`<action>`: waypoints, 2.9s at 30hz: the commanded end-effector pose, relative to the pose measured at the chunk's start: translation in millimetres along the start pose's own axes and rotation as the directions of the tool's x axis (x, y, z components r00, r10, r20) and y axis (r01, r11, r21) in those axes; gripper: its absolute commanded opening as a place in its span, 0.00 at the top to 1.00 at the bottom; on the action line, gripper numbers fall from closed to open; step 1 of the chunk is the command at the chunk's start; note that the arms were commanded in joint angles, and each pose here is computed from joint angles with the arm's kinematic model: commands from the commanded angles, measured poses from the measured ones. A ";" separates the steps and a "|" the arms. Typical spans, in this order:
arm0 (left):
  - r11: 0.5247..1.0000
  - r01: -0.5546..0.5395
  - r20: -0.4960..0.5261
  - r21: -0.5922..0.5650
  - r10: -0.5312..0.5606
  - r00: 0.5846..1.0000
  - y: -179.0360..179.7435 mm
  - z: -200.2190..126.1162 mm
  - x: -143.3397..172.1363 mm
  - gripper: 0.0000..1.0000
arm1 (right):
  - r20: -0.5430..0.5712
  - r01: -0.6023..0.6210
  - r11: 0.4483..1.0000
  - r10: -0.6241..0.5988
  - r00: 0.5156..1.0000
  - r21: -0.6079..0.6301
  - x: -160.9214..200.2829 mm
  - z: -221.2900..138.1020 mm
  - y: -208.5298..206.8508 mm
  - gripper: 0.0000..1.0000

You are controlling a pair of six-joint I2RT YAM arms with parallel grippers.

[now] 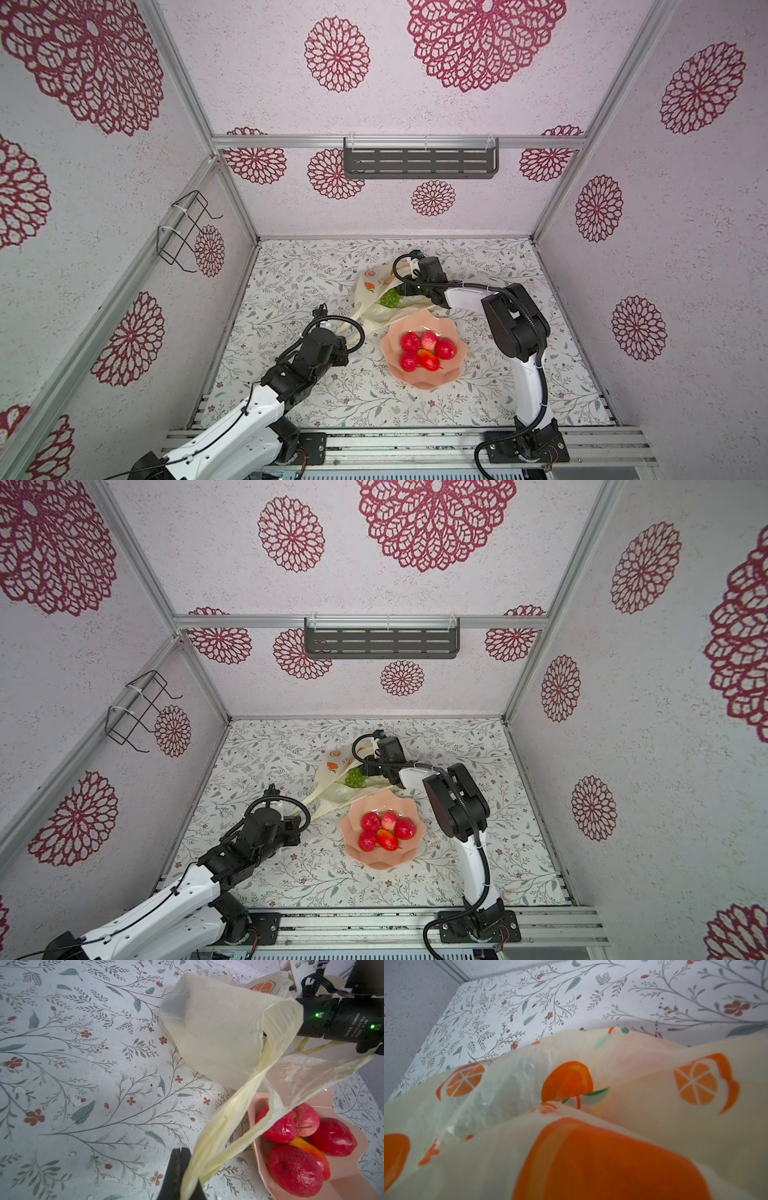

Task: Take fruits out of the plastic bag
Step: Take out the fake fruit from the plastic bag, then place the fake fruit on the plate.

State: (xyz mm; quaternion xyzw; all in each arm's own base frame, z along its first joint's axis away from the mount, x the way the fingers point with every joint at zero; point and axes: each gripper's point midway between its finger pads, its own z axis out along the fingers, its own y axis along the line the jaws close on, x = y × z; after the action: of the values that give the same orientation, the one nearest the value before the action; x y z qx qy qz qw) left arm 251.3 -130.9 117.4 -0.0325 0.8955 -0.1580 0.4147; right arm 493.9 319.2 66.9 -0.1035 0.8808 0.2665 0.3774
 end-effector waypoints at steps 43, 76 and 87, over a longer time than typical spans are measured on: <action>1.000 0.006 0.089 -0.019 -0.005 0.996 -10.5 0.4 -36.7 1.00 | -0.061 0.054 0.958 -0.074 0.995 -0.282 -10.2 -131.8 80.2 0.62; 0.995 -0.033 0.082 -0.090 0.040 0.996 -3.1 15.1 -36.6 1.00 | -0.122 0.001 0.996 -0.012 0.992 -0.091 151.1 -314.2 41.7 0.62; 0.995 -0.049 0.057 -0.087 0.055 0.997 -0.9 18.7 -26.9 1.00 | -0.204 0.018 0.987 -0.051 0.978 -0.162 166.3 -285.9 65.1 0.60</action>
State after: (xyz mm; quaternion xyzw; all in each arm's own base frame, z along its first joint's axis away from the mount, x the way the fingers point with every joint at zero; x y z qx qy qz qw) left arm 279.7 -130.4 118.5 -0.0330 0.8964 -0.1017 0.4302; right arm 176.5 205.5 124.7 -0.1674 0.9028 0.2944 0.2649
